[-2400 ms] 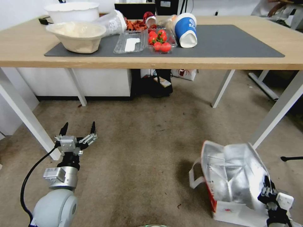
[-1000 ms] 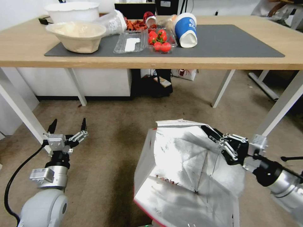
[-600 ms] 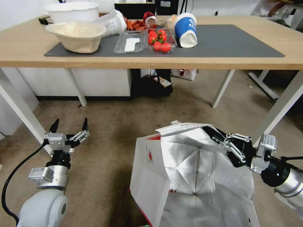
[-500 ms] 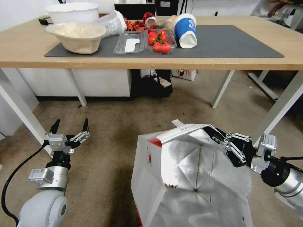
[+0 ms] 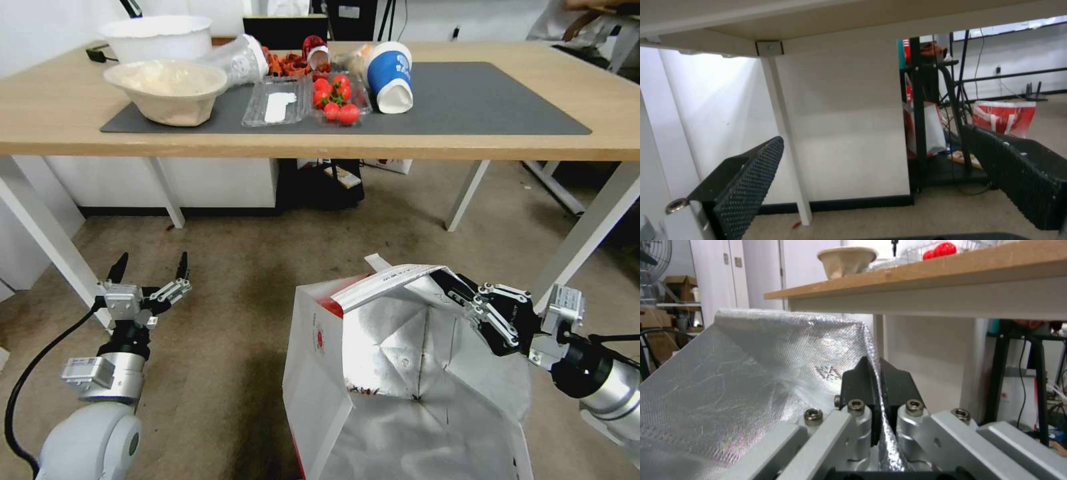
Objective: Pick up the food delivery bag from the floor and place it on the table.
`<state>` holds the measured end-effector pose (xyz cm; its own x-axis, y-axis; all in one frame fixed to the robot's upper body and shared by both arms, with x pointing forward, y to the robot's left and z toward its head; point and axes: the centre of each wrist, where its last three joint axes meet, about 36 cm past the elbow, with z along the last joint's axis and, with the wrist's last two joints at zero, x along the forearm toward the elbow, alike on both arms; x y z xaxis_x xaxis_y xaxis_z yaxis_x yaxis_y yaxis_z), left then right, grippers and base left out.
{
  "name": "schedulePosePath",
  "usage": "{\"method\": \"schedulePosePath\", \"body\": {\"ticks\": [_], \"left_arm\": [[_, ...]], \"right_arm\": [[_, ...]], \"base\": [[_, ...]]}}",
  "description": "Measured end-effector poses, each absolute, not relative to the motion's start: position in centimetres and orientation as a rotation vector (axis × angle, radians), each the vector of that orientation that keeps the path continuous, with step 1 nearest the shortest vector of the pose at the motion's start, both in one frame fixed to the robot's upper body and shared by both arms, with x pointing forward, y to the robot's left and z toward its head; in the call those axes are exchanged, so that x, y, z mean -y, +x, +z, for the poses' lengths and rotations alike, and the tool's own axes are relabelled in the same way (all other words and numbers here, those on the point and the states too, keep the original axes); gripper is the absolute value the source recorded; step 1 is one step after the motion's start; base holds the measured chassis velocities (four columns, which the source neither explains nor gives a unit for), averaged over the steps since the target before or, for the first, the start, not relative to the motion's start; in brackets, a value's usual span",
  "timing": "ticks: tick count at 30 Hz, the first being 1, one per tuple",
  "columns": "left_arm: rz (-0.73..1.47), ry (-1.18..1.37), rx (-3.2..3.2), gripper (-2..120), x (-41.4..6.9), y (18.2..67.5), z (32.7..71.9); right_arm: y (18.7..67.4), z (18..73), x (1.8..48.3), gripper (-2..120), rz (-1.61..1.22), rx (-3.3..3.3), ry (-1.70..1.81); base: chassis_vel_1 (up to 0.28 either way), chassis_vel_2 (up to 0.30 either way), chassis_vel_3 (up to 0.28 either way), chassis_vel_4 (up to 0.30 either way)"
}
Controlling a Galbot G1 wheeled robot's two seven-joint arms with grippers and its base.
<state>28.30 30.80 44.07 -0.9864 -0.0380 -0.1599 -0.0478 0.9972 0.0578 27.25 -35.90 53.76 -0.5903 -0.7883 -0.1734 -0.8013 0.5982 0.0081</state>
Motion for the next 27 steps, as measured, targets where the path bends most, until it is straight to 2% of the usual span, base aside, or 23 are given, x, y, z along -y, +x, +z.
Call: {"method": "schedulePosePath", "body": {"ticks": [27], "left_arm": [[0.104, -0.06, -2.981, 100, -30.74, 28.04, 44.15]], "right_arm": [[27.2, 53.71, 36.04, 0, 0.125, -2.657, -1.335]], "base": [[0.0, 0.0, 0.0, 0.0]]}}
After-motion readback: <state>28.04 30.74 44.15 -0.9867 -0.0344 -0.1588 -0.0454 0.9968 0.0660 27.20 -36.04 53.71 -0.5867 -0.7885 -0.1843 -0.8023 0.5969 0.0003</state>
